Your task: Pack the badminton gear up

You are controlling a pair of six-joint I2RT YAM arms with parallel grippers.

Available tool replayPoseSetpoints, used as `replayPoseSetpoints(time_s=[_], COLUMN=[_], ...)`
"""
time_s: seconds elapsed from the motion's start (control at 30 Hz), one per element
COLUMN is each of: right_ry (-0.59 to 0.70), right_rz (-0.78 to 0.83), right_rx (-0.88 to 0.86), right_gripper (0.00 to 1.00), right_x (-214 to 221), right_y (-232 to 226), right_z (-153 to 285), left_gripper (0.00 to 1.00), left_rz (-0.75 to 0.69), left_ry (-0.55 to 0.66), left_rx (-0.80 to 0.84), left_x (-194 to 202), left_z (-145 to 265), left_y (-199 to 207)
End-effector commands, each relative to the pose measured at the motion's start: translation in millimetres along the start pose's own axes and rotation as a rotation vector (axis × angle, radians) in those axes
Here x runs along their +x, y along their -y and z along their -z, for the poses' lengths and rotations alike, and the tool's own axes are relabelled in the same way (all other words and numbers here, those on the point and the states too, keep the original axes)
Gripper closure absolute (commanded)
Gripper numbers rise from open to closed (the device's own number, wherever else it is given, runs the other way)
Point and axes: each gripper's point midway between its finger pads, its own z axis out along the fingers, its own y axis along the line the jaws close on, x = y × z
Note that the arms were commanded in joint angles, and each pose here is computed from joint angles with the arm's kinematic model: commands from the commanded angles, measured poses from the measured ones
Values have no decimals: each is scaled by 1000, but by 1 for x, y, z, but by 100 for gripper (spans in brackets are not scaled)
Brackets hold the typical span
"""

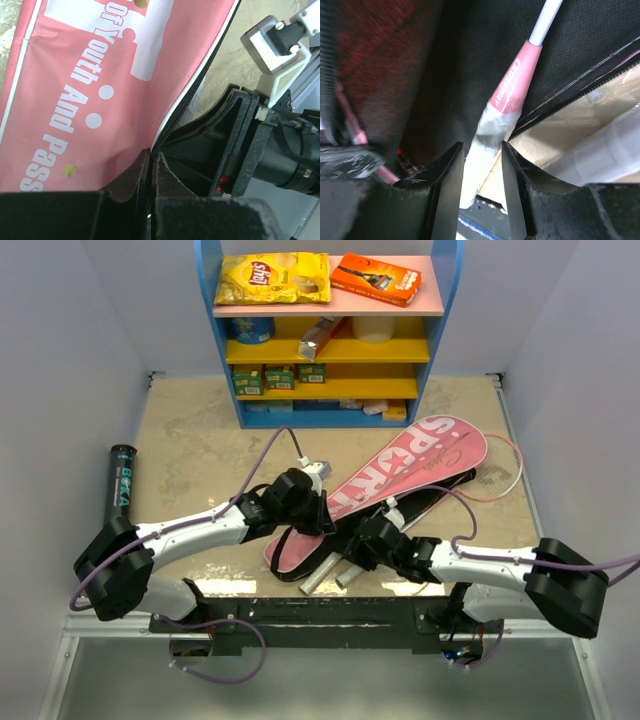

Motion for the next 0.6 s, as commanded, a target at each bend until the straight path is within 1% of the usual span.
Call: replayPoseSetpoints(time_s=[0.0,0.23,0.37,0.57], right_ry=[84,115,112,119], right_rz=[-77,-82,-98,-101], right_rx=[-77,-58,-49,-54], right_gripper=[61,61,61,61], right_x=[-9,-12,-8,-7], right_y=[-28,-21,-12,-13], right_z=[-5,-5,-12,-19], left_gripper=[100,100,100,100], left_rz=[18,18,19,18], left_ry=[54,51,45,40], left_rx=[68,70,74,73], left_x=[-16,-13,-11,-7], left_z=[10,12,12,15], left_y=[17,15,14,12])
